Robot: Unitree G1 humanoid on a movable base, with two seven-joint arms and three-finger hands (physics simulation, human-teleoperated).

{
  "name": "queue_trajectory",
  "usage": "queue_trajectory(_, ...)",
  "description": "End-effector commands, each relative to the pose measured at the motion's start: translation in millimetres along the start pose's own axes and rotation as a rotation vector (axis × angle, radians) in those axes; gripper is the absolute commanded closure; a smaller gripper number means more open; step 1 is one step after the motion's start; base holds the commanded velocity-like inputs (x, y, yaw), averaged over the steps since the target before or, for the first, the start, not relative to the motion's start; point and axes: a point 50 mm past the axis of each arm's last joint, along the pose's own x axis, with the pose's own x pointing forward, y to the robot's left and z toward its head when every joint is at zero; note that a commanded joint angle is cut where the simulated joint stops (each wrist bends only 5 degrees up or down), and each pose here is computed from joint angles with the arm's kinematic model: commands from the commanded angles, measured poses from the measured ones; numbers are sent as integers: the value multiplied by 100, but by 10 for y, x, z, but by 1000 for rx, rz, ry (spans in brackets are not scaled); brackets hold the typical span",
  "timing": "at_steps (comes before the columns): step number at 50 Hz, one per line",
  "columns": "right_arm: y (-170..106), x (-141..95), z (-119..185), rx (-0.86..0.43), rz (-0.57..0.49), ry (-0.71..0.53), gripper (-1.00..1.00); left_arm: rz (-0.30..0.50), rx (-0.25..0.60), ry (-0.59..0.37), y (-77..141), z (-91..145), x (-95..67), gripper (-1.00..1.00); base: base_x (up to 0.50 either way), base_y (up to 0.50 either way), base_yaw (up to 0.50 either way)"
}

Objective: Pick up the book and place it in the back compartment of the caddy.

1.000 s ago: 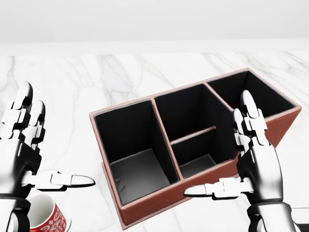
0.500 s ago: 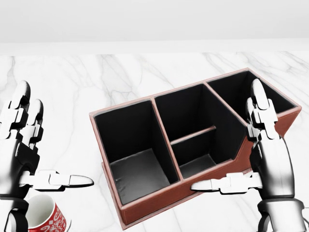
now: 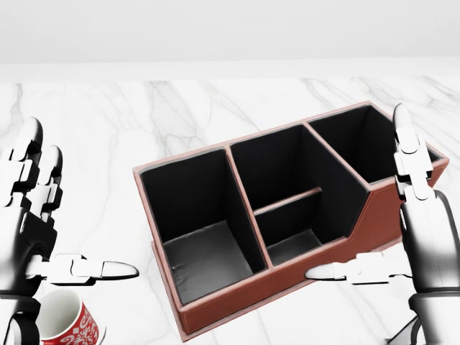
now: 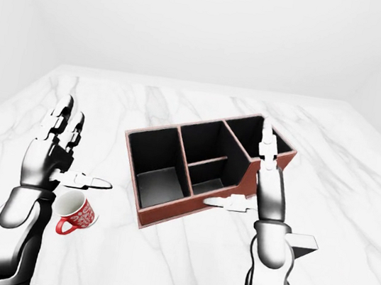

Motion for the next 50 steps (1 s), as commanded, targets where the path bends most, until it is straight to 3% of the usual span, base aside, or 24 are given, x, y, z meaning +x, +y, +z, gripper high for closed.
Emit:
queue_trajectory(1,-79,-5,-33,-102,-5,23,-100,1,1,2,1,-5,-2,-100,0,0,0)
queue_trajectory(27,-211,-63,-137,-290,15,105,-100,1,3,1,7,-2,2,-100,0,0,0)
queue_trajectory(50,-168,-170,-269,-349,110,199,-100,-4,4,15,-10,-32,-1,-100,0,0,0)
